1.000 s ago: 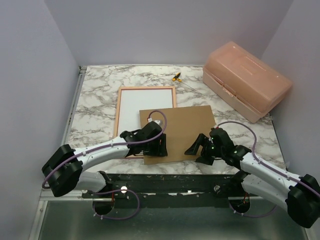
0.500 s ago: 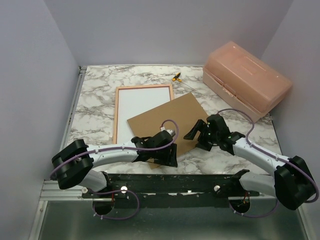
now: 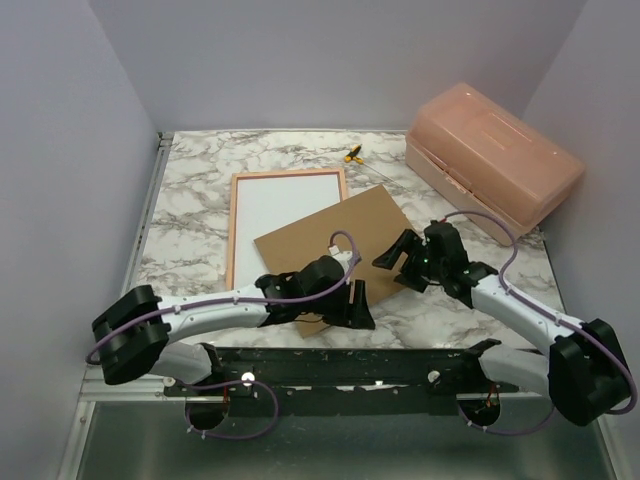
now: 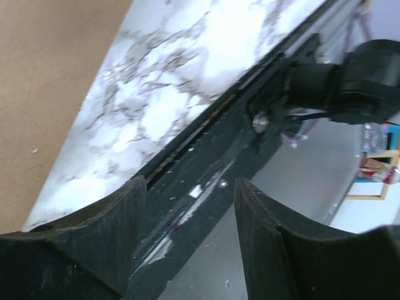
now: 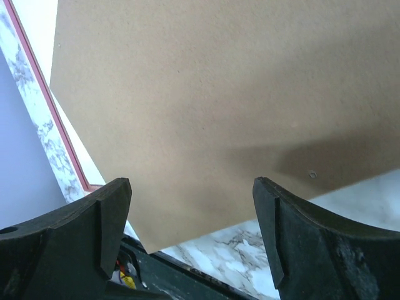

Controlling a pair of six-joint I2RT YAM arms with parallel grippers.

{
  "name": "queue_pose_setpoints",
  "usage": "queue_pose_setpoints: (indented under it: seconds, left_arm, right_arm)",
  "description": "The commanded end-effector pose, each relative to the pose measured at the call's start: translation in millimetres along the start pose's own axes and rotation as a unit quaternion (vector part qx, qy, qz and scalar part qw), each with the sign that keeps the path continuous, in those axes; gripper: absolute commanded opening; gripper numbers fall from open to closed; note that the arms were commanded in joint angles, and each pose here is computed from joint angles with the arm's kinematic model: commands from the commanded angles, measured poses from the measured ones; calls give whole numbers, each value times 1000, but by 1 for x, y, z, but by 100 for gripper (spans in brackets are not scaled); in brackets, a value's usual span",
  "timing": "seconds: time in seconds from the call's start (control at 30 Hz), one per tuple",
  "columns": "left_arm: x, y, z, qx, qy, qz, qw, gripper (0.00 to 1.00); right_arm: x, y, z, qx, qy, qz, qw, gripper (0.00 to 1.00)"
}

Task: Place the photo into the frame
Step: Adjust the photo frame item at the center of the board.

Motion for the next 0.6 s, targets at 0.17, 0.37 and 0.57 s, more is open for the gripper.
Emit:
queue_pose_setpoints:
  seconds: [0.17,0.37,0.57]
  left_arm:
    - [42,-61,-35,-103,-1,-149,984,65]
    - [62,-99,-31,-119,-17,-212,970,66]
    - [68,-119,-25,-129,-20,-244,961,66]
  right_arm:
    - [-31,-12,-35,48,96,22,994,80]
    - [-44,-12,-48,100,161,35,981,69]
    - [-45,-6,-62,131,184,12,974,67]
Point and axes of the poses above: each gripper's point midway between its finger pads, its own y axis out along the fingers, its own z axis along the line the jaws close on, x = y × z, the point moved 3 cm from there along -y, back along the fingers, and after that the axes turned 12 degrees about y, right-handed, at the moved point
